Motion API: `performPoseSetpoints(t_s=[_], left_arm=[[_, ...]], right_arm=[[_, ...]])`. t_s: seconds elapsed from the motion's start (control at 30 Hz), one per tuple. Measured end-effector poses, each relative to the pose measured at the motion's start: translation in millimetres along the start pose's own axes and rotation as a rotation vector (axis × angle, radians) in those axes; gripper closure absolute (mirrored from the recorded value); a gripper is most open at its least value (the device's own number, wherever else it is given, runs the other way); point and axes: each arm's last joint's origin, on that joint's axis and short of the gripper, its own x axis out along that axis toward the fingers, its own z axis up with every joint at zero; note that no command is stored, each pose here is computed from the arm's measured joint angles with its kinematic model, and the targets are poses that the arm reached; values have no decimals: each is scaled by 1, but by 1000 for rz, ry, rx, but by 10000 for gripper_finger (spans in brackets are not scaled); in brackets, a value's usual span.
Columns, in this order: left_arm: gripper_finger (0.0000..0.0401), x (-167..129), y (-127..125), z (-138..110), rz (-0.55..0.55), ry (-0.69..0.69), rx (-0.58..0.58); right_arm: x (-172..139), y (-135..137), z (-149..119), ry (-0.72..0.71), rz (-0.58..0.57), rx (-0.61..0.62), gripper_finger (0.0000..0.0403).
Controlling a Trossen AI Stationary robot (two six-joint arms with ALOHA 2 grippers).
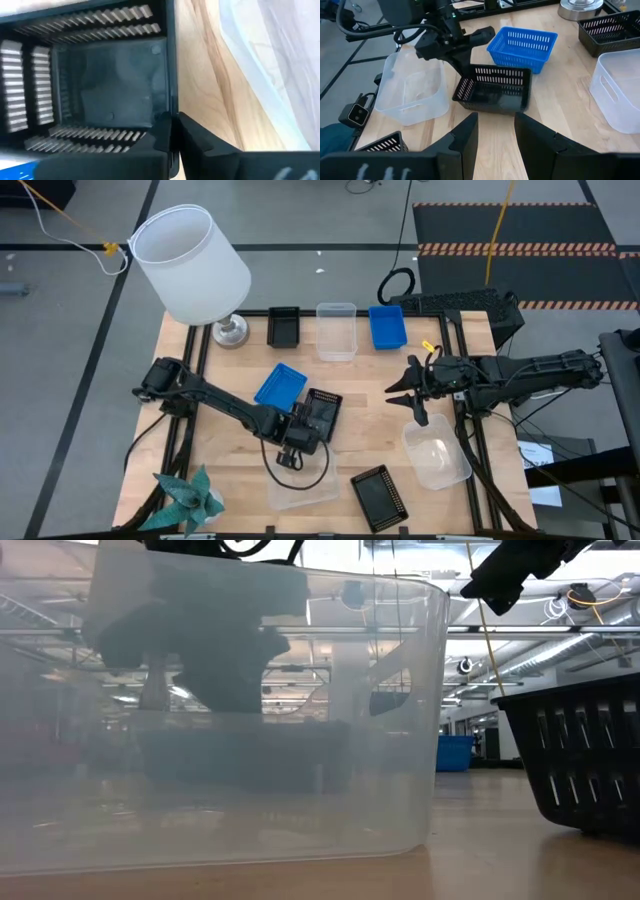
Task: Stack baskets by color
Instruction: Stack the middle black bin on the top left black bin
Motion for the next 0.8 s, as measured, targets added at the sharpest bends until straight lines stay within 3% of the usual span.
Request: performPoseSetpoints(t_s=[0.33,0.63,0.8], left_arm=[[392,-21,7,16,32,-5,17],[393,-76,24,28,147,14,19],[394,-115,38,16,254,-6,1]], right_arm=[[0,0,0,0,0,-4,282],[0,0,0,1,0,-4,282],[0,0,0,1,0,-4,282]])
